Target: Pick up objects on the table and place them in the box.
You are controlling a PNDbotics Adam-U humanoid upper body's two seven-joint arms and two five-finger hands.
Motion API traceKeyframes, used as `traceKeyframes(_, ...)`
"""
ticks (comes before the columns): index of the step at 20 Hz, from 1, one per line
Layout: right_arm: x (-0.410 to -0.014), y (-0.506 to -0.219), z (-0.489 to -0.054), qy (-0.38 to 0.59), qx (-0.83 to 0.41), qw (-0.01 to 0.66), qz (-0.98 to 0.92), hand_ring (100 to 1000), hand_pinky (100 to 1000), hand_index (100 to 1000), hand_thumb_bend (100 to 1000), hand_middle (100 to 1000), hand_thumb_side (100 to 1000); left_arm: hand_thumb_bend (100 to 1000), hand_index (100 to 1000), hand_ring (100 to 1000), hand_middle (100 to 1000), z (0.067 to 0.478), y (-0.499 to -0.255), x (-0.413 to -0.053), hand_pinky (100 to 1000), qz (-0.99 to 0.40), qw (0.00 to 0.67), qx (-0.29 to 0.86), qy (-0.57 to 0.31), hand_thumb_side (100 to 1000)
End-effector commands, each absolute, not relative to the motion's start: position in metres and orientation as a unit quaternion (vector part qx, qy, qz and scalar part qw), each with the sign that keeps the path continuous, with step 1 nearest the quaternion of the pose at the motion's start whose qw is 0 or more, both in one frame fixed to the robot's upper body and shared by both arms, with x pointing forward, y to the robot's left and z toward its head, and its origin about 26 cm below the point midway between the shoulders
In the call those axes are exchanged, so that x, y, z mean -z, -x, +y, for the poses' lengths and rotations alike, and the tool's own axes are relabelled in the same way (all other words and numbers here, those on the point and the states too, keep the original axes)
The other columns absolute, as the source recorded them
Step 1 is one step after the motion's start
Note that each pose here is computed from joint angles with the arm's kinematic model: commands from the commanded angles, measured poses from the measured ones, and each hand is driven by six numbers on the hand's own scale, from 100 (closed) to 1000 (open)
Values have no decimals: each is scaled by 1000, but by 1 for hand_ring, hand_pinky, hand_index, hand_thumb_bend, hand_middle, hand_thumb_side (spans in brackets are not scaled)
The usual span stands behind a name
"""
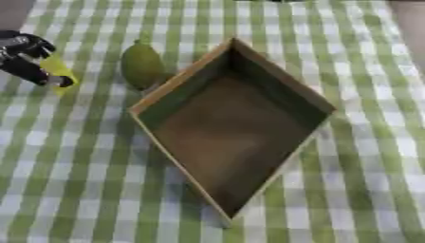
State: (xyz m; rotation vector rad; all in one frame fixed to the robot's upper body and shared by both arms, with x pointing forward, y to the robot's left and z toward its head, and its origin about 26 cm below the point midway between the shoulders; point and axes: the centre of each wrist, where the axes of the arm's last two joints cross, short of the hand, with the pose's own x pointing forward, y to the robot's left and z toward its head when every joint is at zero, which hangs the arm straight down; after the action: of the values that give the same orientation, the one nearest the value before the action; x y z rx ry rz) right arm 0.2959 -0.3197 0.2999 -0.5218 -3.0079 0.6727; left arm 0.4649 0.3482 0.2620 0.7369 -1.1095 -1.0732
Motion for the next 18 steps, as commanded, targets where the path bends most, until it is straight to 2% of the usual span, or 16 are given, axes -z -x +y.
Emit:
traceKeyframes(1,-308,-292,-320,171,-220,-7,-960,665,897,840,100,610,470,488,922,932,798,355,-463,-274,912,-493,655,464,-337,248)
traceKeyframes(12,-307,-292,-320,171,-219,-5,-961,667,898,840,100,610,470,439,899,902,781,358,-465,-269,878,-477,662,460,-350,179)
traceKeyframes(18,-306,-292,-320,171,-219,-3,-961,668,899,841,100,610,470,410,852,817,710,357,-465,-270,815,-472,660,459,-362,170)
